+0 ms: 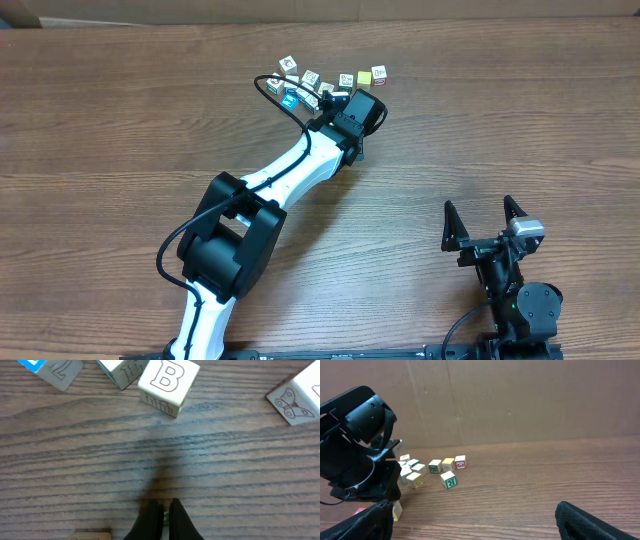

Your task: Form a horizontal line

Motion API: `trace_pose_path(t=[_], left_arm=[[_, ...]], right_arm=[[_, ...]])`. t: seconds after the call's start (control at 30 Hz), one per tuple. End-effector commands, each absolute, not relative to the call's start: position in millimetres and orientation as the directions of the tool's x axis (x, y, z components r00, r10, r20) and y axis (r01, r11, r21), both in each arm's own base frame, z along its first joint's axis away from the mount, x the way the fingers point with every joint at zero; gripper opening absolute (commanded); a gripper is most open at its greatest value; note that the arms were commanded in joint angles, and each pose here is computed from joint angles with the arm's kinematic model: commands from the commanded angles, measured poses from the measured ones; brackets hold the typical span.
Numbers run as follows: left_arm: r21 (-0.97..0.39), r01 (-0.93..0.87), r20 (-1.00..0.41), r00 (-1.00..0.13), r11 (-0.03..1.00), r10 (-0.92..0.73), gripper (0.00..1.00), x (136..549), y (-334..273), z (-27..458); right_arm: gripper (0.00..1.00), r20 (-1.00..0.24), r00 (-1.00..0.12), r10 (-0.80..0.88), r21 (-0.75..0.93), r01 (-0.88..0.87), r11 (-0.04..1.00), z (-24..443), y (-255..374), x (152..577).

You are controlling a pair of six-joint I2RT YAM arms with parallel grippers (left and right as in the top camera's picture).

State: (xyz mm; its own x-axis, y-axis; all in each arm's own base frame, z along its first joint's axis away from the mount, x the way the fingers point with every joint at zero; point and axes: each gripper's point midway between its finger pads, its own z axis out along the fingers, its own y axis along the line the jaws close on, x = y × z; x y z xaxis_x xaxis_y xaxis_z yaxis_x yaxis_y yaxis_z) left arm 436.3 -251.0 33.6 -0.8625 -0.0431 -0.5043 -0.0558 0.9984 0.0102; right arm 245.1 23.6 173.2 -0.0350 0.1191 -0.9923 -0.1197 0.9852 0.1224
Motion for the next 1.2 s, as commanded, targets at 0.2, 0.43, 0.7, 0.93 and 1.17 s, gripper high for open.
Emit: trace_pose_path(t=[0.2,0.43,0.7,0.93,1.17], left_arm=[[-0.005,0.004,-0.497,-0.868,1.0,0.001,0.07,435,-254,48],[0.016,0.042,-0.485,-0.873,0.999,0.044,0.04,432,-254,46],[0.027,0.042,-0.472,-0.88,0.999,0.05,0.04,431,-253,52],[0.038,0.043,-0.457,-0.888,0.998,0.056,0.04,429,-252,62],[0.024,0.039,-0.486,-0.873,0.999,0.045,0.04,436,-255,67]], right_arm=[[1.0,-0.993,-0.031,0.113,0.115,-0.106,0.988,171,21,246],[1.0,-0.993,-0.031,0.113,0.115,-0.106,0.988,171,21,246],[1.0,-0.993,-0.031,0.113,0.115,-0.106,0.988,171,21,246],[1.0,-0.993,-0.031,0.113,0.115,-0.105,0.988,171,21,246],[1.0,-0.993,-0.031,0.113,0.115,-0.106,0.988,171,21,246]])
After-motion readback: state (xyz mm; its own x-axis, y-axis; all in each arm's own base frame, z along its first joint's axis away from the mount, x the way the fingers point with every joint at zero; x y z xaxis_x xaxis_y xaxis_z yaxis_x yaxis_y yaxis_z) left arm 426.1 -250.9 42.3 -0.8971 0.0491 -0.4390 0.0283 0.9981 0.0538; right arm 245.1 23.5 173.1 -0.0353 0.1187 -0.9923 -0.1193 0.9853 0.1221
